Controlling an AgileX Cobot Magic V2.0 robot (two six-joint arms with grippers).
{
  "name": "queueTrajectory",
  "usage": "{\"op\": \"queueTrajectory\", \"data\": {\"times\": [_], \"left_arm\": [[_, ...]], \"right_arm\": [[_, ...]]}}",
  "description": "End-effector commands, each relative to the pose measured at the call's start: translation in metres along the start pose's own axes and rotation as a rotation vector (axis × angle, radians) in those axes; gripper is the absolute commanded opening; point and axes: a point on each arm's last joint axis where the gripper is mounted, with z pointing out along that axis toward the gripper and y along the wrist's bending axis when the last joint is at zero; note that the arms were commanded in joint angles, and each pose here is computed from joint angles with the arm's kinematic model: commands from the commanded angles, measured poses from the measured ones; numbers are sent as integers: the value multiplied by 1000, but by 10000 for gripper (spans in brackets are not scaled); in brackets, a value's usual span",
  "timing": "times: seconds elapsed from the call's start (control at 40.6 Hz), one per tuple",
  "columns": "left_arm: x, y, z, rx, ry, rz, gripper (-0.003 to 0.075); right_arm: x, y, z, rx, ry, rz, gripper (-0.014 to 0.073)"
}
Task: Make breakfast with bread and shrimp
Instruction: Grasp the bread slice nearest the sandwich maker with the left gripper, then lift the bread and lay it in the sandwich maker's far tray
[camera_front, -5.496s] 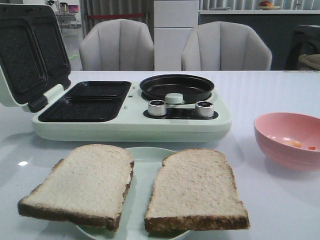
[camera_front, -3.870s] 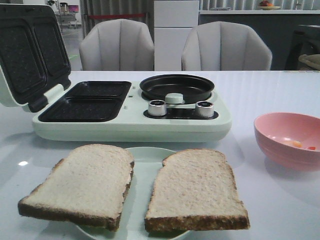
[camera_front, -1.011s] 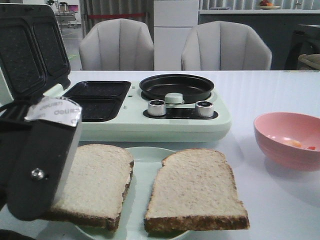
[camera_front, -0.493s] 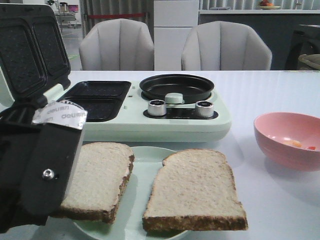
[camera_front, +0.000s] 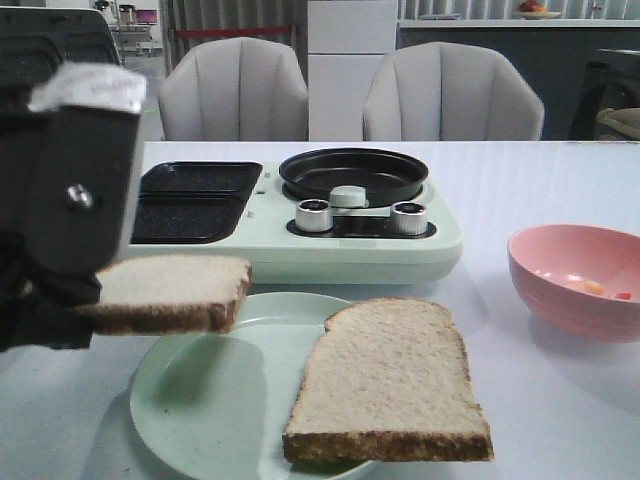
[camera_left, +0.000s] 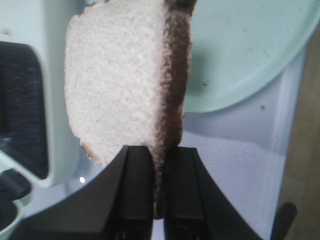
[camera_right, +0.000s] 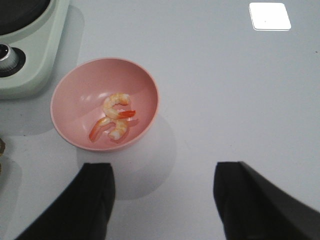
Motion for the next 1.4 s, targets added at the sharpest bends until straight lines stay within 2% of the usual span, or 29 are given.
{"op": "queueTrajectory", "data": {"times": [0.0,0.099,0.222,0.345,0.444,0.616,0.887,1.06,1.183,1.38], "left_arm": [[-1,19,-27,-101,-77,-41,99],[3,29,-46,-182,-133,-32,99],[7,43,-63,-322,-184,54,99],[9,56,-63,-446,-169,132,99],[6,67,-54,-499,-163,141,99],[-1,94,-24,-446,-143,113,99],[-6,154,28,-404,-131,46,100],[5,184,64,-358,-174,27,100],[15,206,84,-366,-161,8,100],[28,227,114,-354,-169,7,100]], "right_arm": [[-14,0,-5,5,-97,-14,536],[-14,0,-5,5,-97,-14,536],[-14,0,-5,5,-97,-14,536],[-14,0,-5,5,-97,-14,536],[-14,0,-5,5,-97,-14,536],[-14,0,-5,5,-97,-14,536],[-14,0,-5,5,-97,-14,536],[-14,0,-5,5,-97,-14,536],[-14,0,-5,5,-97,-14,536],[-14,0,-5,5,-97,-14,536]]}}
